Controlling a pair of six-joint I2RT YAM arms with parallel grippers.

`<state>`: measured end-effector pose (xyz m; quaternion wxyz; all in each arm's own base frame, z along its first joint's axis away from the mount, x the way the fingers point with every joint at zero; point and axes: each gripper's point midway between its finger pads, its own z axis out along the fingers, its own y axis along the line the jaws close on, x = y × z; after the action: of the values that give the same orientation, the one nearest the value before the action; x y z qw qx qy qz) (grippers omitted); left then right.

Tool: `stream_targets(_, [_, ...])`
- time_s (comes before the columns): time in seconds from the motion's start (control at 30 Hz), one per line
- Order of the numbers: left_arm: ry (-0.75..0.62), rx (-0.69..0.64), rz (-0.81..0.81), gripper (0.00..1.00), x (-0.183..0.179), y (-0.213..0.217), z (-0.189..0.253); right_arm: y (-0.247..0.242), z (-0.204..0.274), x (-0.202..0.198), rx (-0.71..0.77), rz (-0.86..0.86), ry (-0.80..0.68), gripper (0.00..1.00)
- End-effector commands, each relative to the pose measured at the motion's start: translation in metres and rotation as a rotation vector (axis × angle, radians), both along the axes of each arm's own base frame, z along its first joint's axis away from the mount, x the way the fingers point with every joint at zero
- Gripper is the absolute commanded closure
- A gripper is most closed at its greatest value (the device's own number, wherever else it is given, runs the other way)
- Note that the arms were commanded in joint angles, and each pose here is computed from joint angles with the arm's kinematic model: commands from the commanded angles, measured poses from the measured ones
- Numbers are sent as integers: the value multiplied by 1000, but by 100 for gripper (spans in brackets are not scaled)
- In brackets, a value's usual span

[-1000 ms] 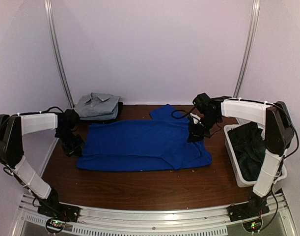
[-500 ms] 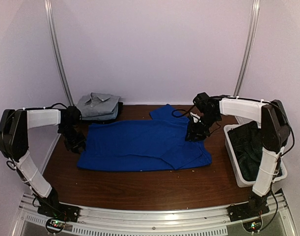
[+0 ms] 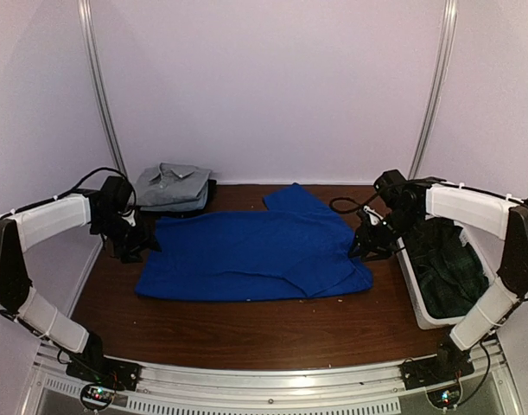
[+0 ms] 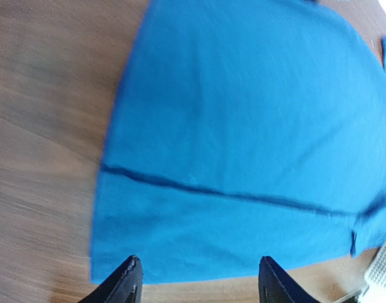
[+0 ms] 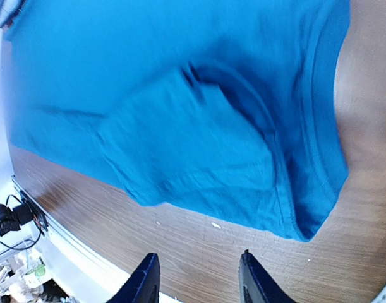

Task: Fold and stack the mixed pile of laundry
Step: Fold the flattened T-shirt at the center of the board, then smooth out the 1/3-folded T-shirt at the center of the board.

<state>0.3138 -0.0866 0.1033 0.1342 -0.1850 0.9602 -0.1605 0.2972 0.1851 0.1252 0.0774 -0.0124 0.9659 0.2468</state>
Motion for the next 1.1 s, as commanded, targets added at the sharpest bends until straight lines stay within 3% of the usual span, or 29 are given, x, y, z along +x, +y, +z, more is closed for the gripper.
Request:
stream_targets(0.0, [34,-102,-151,39,-23,-44,-23,7,-25,-18,56,-5,66,57])
stream_targets(0.1, [91,-108,-134,44,-34,-45,-47,4,-51,-23,32,-13,102,58])
stream_targets(0.4, [283,47,-13,59,-70,-2,-99,-16,-104,-42,-87,-22,180,58])
stream_targets(0.53, [281,75,22,59,-79,13,-96,-14,-111,-66,-99,1,214,58])
stream_targets(0.67, [170,52,-18,55,-62,12,-69,-7,-97,-80,-72,6,210,58])
stream_targets(0.83, [-138,-29,-188,40,-17,-32,9,4,-39,-63,14,-14,97,54])
stream_targets(1.07, [-267,-277,-433,39,-18,-174,41,13,-26,-29,6,3,54,52])
